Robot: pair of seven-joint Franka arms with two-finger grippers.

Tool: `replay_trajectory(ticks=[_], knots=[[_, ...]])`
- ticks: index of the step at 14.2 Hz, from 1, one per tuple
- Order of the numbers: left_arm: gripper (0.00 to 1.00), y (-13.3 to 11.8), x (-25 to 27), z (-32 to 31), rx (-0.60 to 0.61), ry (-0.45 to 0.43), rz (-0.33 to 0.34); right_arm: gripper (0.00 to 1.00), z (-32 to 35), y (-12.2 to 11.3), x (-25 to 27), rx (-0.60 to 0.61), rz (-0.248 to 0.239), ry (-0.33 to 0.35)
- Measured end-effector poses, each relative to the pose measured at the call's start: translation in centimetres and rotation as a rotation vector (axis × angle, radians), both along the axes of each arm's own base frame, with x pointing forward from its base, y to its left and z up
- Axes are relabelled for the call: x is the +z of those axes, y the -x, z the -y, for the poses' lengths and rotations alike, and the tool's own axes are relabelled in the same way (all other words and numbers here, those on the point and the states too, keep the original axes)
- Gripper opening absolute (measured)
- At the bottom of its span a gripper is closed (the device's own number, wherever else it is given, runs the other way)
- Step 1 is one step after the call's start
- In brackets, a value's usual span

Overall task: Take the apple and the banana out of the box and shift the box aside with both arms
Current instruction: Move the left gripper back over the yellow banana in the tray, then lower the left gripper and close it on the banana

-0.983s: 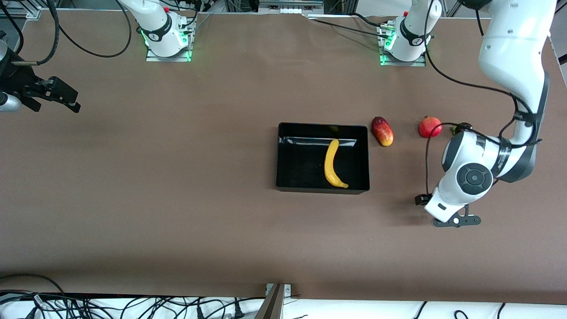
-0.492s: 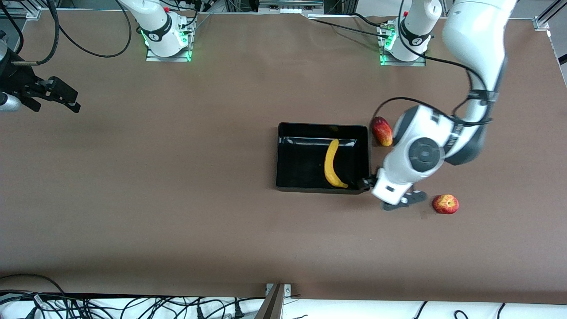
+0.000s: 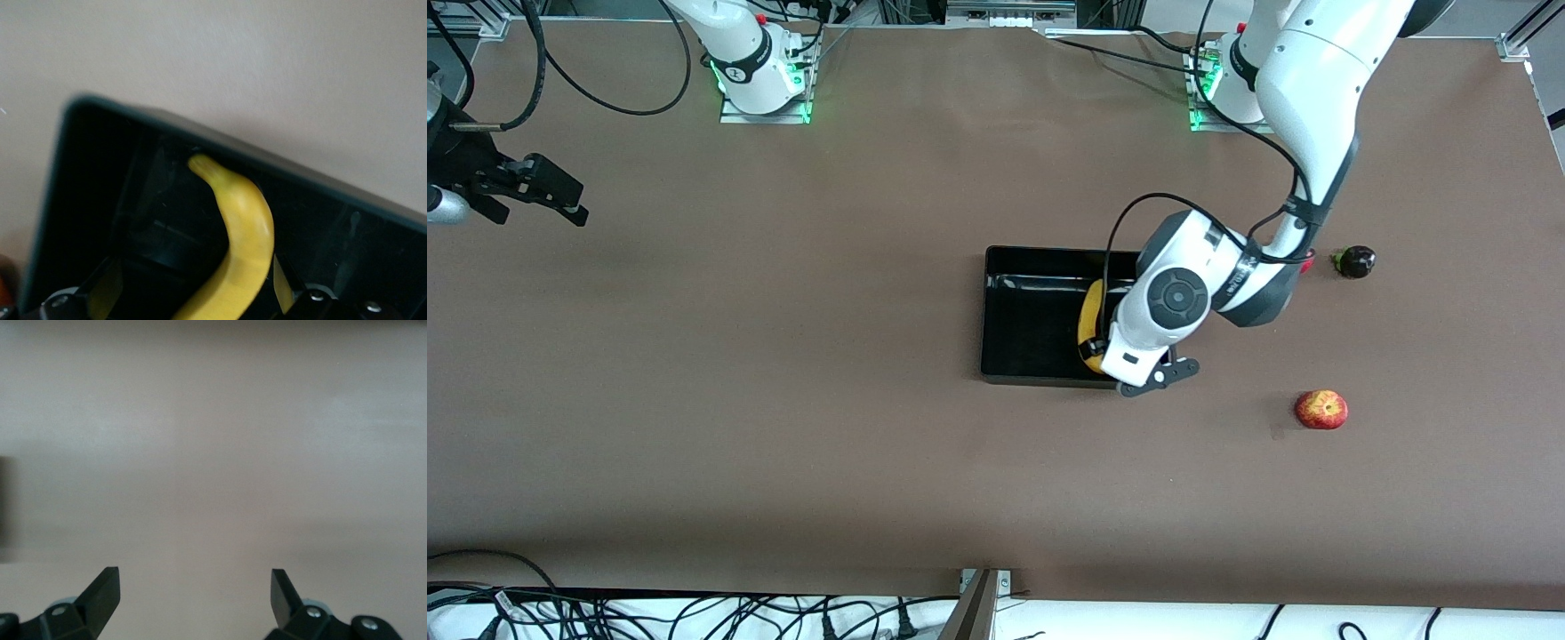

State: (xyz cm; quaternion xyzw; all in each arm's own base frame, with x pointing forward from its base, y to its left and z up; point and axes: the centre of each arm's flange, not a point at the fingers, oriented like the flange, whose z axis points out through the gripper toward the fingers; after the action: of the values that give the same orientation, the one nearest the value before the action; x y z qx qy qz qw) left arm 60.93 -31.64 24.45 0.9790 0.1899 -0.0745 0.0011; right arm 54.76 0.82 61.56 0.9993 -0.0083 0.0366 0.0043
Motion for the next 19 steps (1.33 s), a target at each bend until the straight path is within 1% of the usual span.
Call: replay_trajectory(ticks=[3, 7, 11, 15, 19], knots=[[1.0, 1.5, -1.0, 1.7, 0.018, 0.013, -0.001, 1.0, 0.0, 0.0, 0.0, -0.001, 0.0, 0.0], [1.0, 2.7, -2.2, 2.5, 0.04, 0.025, 0.01, 1.0, 0.1, 0.0, 0.0, -0.001, 0.0, 0.0], [1.0, 3.9, -4.9, 2.7, 0.042, 0.027, 0.017, 1.0, 0.1, 0.0, 0.0, -0.001, 0.0, 0.0], [1.0, 4.3, -7.2, 2.9, 0.049, 0.004, 0.039, 1.0, 0.1, 0.0, 0.0, -0.001, 0.0, 0.0], [1.0, 4.5, -8.0, 3.1, 0.052, 0.001, 0.04, 1.0, 0.1, 0.0, 0.0, -0.001, 0.0, 0.0]])
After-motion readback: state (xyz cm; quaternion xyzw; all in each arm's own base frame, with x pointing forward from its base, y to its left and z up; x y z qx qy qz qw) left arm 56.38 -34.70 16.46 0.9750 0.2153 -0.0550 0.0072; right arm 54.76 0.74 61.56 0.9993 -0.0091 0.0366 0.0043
